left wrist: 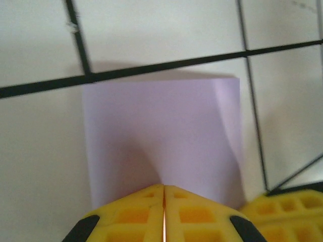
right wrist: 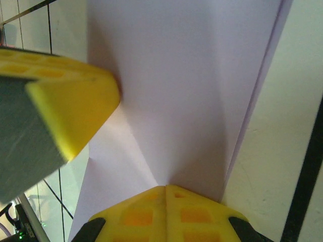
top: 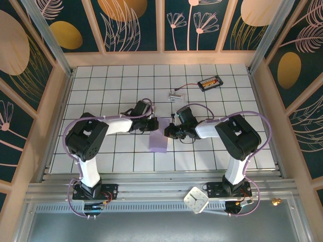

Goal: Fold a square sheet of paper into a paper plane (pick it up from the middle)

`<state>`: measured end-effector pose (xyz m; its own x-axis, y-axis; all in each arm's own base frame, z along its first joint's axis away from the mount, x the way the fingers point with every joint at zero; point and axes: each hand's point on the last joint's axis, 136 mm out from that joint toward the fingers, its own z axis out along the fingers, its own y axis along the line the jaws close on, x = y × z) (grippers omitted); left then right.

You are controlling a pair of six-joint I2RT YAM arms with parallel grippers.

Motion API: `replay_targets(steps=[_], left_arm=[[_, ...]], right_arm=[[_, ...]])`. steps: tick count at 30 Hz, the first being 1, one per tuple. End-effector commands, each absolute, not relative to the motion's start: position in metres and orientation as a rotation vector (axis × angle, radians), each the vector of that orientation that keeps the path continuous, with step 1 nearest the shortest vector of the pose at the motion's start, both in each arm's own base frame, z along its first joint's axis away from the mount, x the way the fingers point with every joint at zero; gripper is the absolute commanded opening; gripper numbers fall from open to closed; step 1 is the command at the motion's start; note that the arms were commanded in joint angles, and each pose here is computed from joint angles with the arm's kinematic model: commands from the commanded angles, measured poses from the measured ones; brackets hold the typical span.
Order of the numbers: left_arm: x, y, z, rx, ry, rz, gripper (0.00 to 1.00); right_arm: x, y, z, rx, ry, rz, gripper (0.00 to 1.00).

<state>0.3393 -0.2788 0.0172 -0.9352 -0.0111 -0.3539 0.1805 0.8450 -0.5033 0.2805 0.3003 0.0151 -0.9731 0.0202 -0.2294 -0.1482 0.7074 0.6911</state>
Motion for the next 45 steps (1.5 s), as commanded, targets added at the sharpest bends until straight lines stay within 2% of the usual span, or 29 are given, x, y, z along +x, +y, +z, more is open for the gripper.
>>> replay_targets(steps=[1,4,8,12,19,31,35,37,41,45], left_arm=[[0.347,-0.263,0.003,0.105,2.705,-0.701,0.08],[0.351,-0.26,0.002,0.08,2.703,-0.731,0.1],[0.362,-0.278,0.043,0.102,2.607,-0.872,0.15],[0.366,-0.29,0.067,0.12,2.546,-0.966,0.16],[0.373,-0.289,0.039,0.129,2.617,-0.892,0.12],[0.385,-0.249,-0.011,0.041,2.706,-0.685,0.08],[0.397,-0.239,0.009,0.029,2.656,-0.682,0.1],[0.399,-0.243,0.032,0.037,2.608,-0.731,0.14],[0.377,-0.256,0.083,-0.001,2.499,-0.964,0.19],[0.32,-0.255,0.088,-0.065,2.494,-1.106,0.15]], right_arm=[[0.254,0.249,-0.051,0.0,2.924,0.786,0.0],[0.253,0.248,-0.052,-0.001,2.928,0.784,0.0],[0.252,0.247,-0.051,-0.001,2.926,0.781,0.0],[0.253,0.248,-0.05,-0.003,2.922,0.788,0.0],[0.256,0.249,-0.049,-0.005,2.917,0.786,0.0],[0.253,0.246,-0.05,0.004,2.921,0.779,0.0],[0.251,0.244,-0.051,0.016,2.925,0.779,0.0],[0.25,0.243,-0.052,0.02,2.928,0.775,0.0],[0.25,0.243,-0.053,0.024,2.931,0.771,0.0],[0.252,0.242,-0.052,0.025,2.932,0.769,0.0]])
